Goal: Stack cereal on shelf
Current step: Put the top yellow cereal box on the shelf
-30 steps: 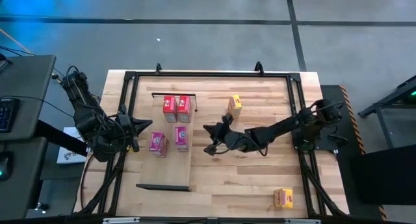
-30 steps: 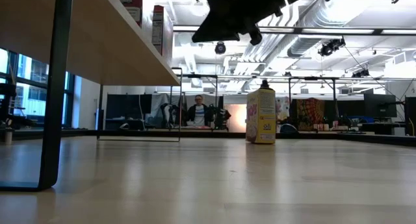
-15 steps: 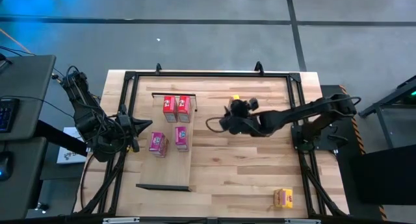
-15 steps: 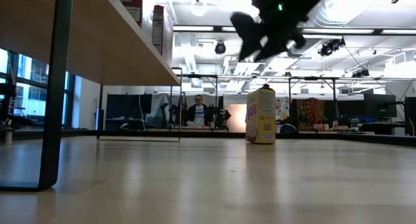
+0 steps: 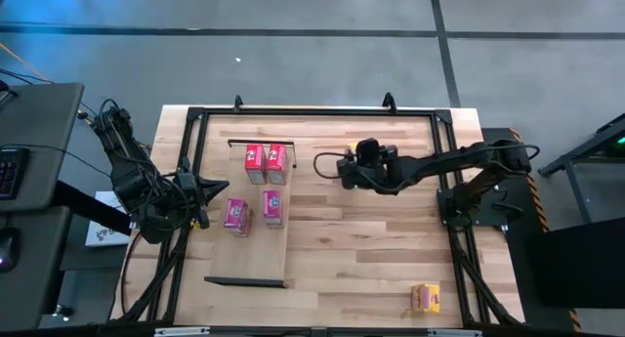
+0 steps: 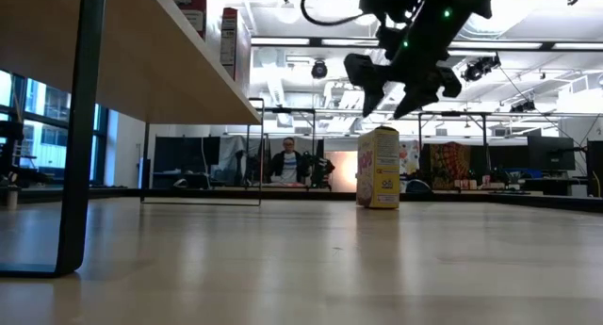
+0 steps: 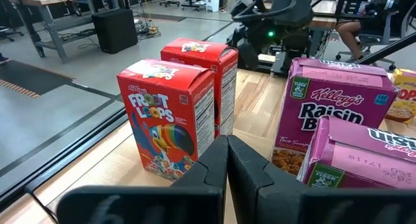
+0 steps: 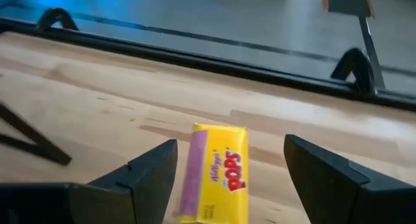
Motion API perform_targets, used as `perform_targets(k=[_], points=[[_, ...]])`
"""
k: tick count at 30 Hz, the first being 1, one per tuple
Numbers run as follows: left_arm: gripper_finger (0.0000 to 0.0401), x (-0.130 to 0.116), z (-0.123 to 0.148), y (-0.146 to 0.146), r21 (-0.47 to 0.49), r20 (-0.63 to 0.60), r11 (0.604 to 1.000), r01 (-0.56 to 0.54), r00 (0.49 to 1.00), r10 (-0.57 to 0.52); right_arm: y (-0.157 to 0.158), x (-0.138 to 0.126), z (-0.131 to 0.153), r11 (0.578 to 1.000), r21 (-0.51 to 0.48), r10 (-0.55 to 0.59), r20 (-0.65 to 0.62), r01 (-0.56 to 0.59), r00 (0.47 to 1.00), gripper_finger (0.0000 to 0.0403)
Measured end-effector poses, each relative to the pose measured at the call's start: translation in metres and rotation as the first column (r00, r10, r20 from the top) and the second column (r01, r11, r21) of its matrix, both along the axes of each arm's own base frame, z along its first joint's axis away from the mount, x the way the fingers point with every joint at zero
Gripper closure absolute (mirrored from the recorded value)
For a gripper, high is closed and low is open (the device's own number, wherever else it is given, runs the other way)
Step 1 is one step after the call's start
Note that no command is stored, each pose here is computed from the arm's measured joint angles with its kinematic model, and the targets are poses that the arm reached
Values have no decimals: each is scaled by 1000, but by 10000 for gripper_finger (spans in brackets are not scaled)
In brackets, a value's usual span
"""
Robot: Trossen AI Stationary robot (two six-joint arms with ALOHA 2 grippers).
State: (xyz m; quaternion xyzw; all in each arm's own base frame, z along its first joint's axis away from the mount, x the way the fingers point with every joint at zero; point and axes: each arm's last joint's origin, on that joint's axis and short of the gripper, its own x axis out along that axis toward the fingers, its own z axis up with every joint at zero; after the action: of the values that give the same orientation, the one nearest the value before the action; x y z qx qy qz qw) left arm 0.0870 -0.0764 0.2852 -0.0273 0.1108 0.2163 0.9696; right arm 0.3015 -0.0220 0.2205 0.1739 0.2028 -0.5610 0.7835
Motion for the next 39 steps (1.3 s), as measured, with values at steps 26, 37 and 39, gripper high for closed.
perform_targets(k=[26, 37, 39], points=[[401, 0, 0, 0, -11, 6, 1000, -2, 1000, 2, -2, 10, -26, 998, 69, 8, -16, -7, 1000, 130], [401, 0, 0, 0, -11, 6, 1000, -2, 1000, 2, -5, 10, -30, 998, 67, 0, -37, 2, 999, 137], [401, 0, 0, 0, -11, 6, 1000, -2, 1000, 2, -8, 10, -31, 996, 88, -2, -42, 5, 999, 148]])
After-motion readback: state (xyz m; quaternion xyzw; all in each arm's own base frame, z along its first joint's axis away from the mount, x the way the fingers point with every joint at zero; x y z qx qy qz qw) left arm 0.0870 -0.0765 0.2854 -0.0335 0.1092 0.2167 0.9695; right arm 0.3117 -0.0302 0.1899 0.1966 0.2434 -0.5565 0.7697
